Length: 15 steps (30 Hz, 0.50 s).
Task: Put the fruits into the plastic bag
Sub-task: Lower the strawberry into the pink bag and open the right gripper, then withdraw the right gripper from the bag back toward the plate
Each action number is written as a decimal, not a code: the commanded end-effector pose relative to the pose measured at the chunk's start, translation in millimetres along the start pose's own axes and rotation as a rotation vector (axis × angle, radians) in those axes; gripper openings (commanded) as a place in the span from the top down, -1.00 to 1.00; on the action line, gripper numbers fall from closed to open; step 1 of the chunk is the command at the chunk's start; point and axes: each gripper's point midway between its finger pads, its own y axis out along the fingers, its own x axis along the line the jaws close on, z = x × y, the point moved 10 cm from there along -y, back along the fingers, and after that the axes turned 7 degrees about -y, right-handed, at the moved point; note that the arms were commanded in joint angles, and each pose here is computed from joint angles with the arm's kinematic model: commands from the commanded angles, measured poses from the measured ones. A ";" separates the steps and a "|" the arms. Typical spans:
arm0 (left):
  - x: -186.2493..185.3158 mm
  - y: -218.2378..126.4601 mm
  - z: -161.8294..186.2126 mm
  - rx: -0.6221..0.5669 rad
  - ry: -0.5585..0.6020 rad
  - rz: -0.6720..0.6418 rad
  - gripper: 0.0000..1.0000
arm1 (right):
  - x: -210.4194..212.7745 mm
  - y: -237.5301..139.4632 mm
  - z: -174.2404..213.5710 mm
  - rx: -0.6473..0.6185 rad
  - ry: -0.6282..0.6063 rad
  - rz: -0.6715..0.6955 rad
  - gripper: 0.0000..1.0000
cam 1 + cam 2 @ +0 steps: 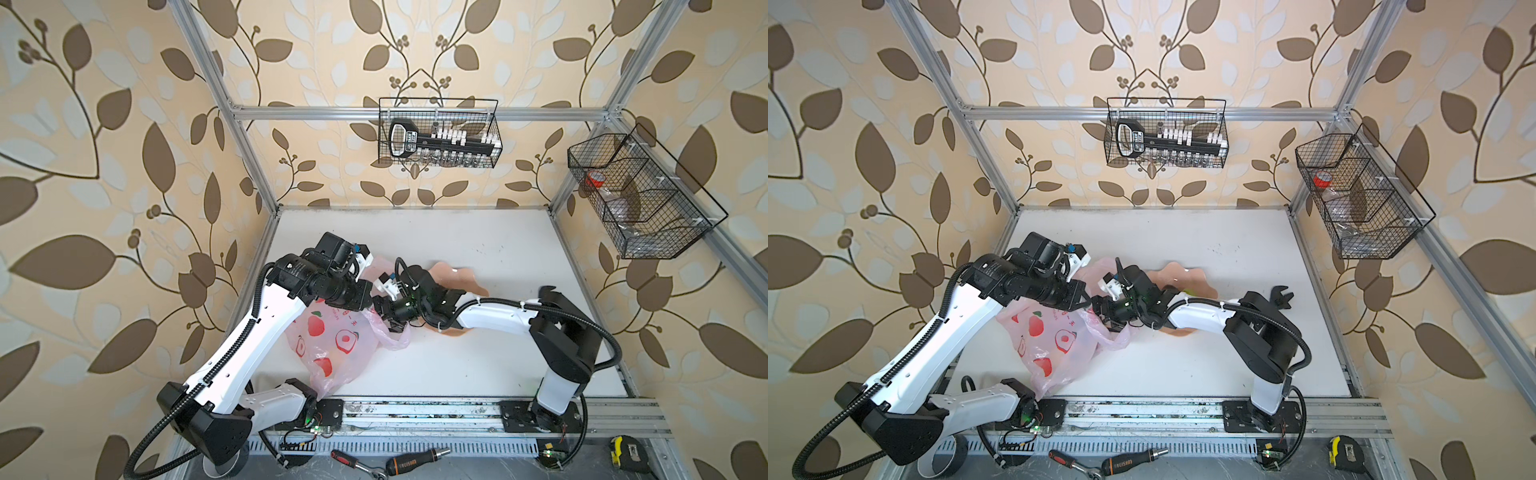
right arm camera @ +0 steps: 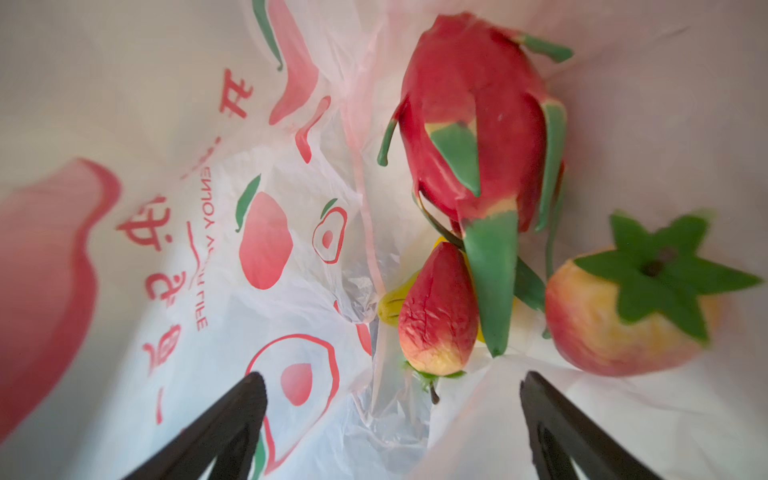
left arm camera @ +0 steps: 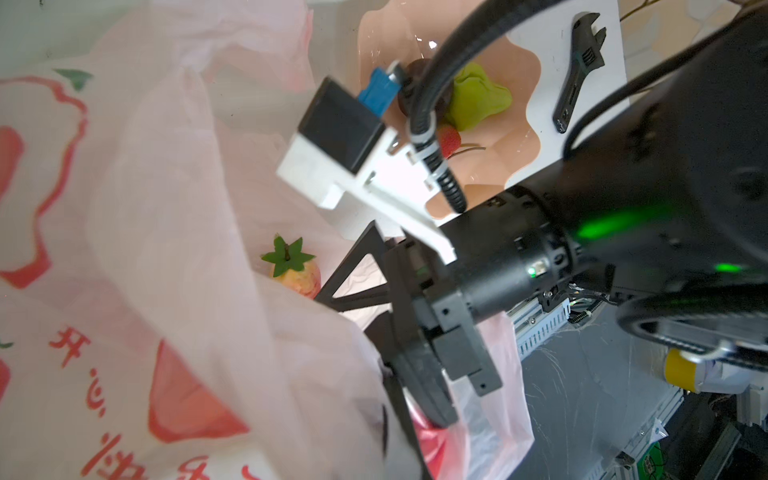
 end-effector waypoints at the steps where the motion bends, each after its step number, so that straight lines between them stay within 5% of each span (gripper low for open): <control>1: 2.6 -4.3 5.0 -0.012 -0.002 -0.010 1.00 | 0.2 -20.9 1.2 -0.041 -0.038 0.075 -0.92; 15: -1.2 -6.7 1.0 -0.023 0.014 0.011 1.00 | 1.3 -49.7 -5.0 -0.181 -0.040 0.172 -0.97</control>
